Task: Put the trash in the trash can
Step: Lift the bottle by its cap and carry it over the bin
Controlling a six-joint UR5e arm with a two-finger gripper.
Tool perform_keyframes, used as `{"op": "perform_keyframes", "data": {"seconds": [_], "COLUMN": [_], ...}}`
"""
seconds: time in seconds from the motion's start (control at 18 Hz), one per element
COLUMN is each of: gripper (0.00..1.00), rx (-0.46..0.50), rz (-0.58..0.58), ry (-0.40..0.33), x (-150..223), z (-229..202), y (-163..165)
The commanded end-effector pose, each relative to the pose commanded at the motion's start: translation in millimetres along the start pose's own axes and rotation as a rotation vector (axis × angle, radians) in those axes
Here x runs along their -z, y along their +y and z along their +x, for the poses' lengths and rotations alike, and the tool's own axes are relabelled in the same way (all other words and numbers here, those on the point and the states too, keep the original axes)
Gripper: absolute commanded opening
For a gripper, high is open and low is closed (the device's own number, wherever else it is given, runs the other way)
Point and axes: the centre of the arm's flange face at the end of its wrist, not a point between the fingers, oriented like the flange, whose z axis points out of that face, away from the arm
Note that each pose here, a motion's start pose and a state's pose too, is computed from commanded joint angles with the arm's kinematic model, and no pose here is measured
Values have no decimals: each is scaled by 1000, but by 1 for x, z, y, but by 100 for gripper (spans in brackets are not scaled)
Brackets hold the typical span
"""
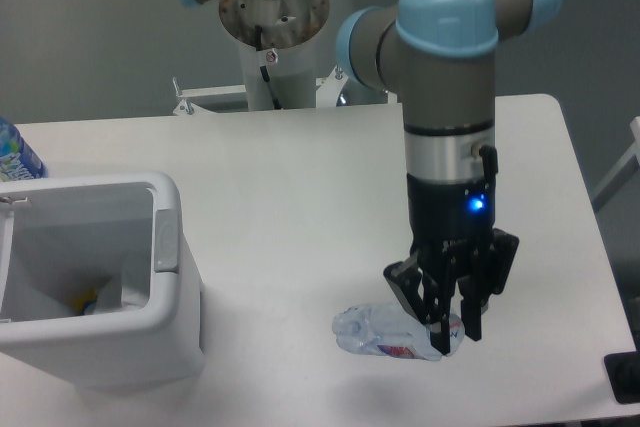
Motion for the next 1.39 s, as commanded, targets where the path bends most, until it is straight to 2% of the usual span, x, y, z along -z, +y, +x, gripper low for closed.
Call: {"op": "perform_keyframes", "data": {"seconds": [0.61,0.78,1.06,1.28,1.39], "gripper": [25,25,25,25,25], "rx": [-42,-57,-91,-122,-153], "rz": [126,164,208,204,192], "ry": [80,94,144,199,243], "x": [77,109,157,175,178], "z": [32,45,83,111,139], "y": [-16,-18,-10,6,17]}}
